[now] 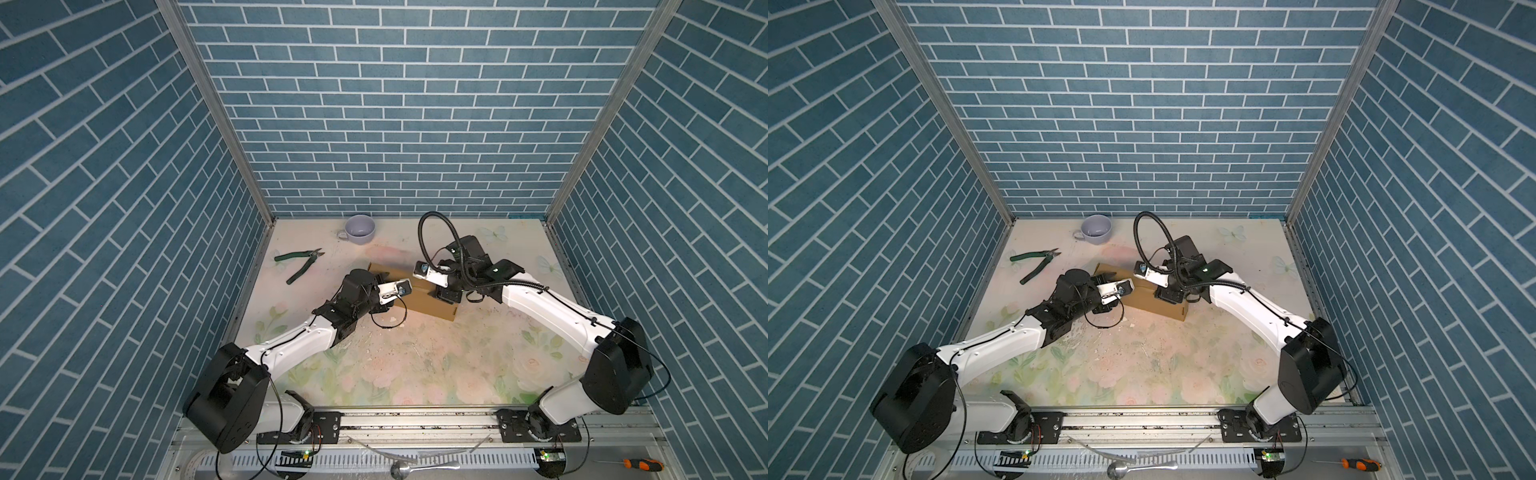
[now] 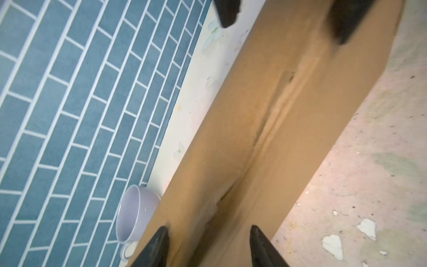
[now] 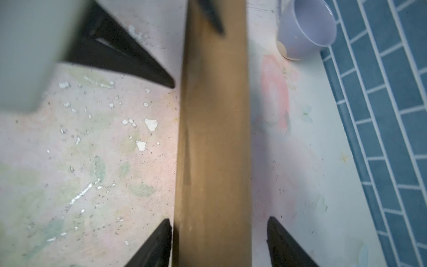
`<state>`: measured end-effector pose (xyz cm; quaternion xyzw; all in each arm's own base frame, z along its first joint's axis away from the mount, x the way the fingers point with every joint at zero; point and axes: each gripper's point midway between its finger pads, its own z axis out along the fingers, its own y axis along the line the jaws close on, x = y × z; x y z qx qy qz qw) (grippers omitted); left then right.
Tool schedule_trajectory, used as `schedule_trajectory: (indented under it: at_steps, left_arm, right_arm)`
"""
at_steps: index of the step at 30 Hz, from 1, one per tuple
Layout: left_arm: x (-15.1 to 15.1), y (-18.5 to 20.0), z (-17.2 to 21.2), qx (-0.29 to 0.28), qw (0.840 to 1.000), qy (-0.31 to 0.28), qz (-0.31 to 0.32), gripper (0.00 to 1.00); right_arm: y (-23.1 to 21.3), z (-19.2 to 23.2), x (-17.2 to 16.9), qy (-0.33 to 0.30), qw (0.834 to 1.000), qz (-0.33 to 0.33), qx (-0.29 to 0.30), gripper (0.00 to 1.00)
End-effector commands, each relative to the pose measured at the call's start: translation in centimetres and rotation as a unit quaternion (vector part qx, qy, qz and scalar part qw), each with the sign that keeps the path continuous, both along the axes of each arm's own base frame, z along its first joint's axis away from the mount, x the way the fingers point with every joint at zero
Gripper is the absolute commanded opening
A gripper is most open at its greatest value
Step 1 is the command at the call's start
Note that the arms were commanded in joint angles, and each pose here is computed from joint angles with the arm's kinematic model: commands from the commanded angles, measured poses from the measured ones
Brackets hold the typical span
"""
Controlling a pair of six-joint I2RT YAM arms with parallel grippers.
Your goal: Fold the paper box
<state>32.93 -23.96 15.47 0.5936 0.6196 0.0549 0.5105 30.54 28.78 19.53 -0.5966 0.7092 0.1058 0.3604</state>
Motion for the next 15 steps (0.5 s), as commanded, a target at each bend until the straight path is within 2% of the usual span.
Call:
schedule_trajectory:
  at_steps: [1,4,6,7,9,11,12,15]
  left_arm:
    - [-6.4,1.7,-9.5,0.109,0.979,0.16,-0.06,0.56]
    - [-6.3,1.7,-9.6,0.109,0.979,0.162,-0.059,0.56]
    - [-6.1,1.6,-9.5,0.108,0.979,0.16,-0.058,0.56]
    - [-6.1,1.6,-9.5,0.108,0.979,0.161,-0.058,0.56]
    - [-6.0,1.5,-9.4,0.106,0.979,0.163,-0.059,0.56]
    - [-6.1,1.5,-9.3,0.105,0.979,0.164,-0.058,0.56]
    - [-6.2,1.6,-9.2,0.103,0.98,0.162,-0.057,0.56]
    - [-6.2,1.6,-9.1,0.101,0.981,0.157,-0.056,0.56]
  right_arm:
    - [0.3,7.1,0.4,0.054,0.98,-0.09,0.168,0.67]
    - [-1.7,9.0,1.5,0.079,0.956,-0.164,0.228,0.67]
    - [-4.2,9.0,3.0,0.083,0.932,-0.255,0.245,0.65]
    - [-5.6,8.8,3.5,0.092,0.913,-0.305,0.254,0.63]
    - [-8.8,7.8,3.6,0.147,0.856,-0.416,0.269,0.54]
    - [-11.0,6.1,2.2,0.214,0.808,-0.487,0.254,0.52]
    - [-11.7,5.1,1.1,0.253,0.784,-0.511,0.244,0.52]
    - [-12.0,2.7,-1.7,0.354,0.732,-0.533,0.234,0.56]
